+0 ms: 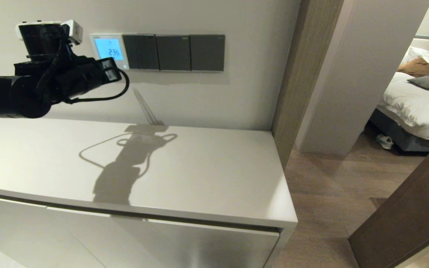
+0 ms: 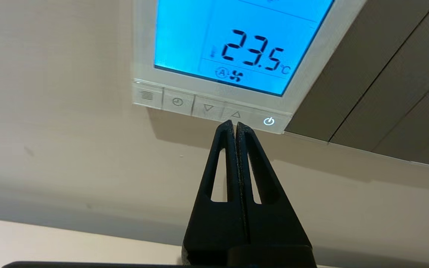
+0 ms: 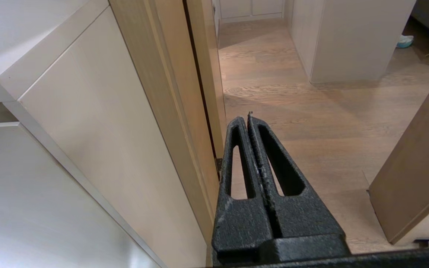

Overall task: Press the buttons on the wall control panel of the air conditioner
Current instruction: Press the temperature increase button

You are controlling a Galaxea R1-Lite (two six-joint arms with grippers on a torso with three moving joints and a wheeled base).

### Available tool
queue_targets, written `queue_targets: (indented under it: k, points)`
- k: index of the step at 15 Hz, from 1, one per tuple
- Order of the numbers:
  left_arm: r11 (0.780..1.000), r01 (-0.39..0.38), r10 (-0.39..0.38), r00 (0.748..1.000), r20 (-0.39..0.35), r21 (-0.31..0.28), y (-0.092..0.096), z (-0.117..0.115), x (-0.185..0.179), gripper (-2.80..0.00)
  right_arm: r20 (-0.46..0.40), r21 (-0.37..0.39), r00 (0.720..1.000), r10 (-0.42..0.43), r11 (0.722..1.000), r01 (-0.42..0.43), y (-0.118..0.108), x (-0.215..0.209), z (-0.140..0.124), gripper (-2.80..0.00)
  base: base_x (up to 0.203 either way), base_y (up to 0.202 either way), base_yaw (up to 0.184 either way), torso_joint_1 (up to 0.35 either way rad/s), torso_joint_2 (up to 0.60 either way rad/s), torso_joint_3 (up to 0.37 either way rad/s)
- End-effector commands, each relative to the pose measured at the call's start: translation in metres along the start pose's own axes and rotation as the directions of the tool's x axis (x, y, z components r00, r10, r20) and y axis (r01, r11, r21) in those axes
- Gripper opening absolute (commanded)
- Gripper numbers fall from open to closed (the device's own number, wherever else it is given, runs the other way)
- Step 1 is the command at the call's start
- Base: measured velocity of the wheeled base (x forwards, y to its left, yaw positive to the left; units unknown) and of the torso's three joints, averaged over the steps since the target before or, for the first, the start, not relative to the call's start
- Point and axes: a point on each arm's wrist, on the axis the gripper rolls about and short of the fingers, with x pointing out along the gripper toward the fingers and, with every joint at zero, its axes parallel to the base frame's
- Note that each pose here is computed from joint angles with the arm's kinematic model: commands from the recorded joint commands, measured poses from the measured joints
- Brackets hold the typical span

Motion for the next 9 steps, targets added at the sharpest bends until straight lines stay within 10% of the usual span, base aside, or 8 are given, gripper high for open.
queue_targets:
  k: [1, 9]
  points:
    - [1.000, -0.002, 0.002, 1.000, -0.002, 0.000, 0.0006, -0.0021, 0.0031, -2.80, -0.002, 0.000, 1.000, 0.000, 1.000, 0.000, 0.0000, 0.0002, -0.0004, -2.80, 0.000, 0.000, 0.000, 0.000, 0.00, 0.000]
    - [1.000, 0.001, -0.001, 1.000, -0.008, 0.001, 0.0007, -0.0055, 0.0070, -2.80, -0.003, 0.000, 1.000, 0.000, 1.000, 0.000, 0.0000, 0.0002, -0.0004, -2.80, 0.000, 0.000, 0.000, 0.000, 0.00, 0.000]
